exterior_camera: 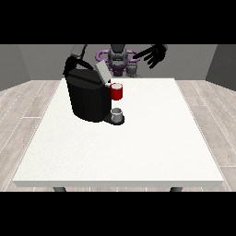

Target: Insert the coffee pod into the coffee machine and close the lid

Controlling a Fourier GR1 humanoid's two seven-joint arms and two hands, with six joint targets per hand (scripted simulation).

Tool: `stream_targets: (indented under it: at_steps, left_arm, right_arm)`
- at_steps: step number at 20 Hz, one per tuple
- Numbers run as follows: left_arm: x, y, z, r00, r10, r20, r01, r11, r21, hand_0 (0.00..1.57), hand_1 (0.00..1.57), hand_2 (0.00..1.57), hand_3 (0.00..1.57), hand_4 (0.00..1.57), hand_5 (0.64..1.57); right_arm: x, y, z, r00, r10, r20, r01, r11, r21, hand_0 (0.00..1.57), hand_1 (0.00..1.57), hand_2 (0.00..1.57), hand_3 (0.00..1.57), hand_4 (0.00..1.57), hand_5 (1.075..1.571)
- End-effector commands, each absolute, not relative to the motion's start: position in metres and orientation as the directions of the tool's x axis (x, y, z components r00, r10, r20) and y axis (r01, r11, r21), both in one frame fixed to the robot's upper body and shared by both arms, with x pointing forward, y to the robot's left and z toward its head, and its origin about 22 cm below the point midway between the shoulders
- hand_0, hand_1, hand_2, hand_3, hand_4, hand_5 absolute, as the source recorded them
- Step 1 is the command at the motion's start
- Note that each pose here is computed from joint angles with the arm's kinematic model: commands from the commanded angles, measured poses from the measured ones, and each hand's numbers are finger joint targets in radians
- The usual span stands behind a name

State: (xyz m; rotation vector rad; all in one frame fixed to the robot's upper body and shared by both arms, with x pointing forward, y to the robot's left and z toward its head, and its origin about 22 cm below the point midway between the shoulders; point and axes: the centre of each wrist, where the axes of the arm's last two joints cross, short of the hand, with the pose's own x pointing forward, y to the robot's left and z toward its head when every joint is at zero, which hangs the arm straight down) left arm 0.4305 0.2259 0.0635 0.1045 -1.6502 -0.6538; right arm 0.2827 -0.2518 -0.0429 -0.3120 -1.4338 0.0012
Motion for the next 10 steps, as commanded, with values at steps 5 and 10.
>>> stream_targets:
  at_steps: [5,10]
  left_arm:
    - [0.361,0.219,-0.056,0.079,-0.178,0.981,0.332,0.933,0.142,0.0,0.0,0.0,0.0,0.39,1.571]
    - [0.351,0.223,-0.062,0.102,-0.144,0.984,0.326,0.94,0.104,0.0,0.0,0.0,0.0,0.39,1.571]
  right_arm:
    - [0.282,-0.248,-0.029,0.121,0.145,0.982,0.067,0.986,-0.154,0.0,0.0,0.0,0.0,0.0,1.571]
    - [0.303,-0.244,0.009,0.011,0.203,0.979,-0.014,0.979,-0.202,0.0,0.0,0.0,0.0,0.15,1.571]
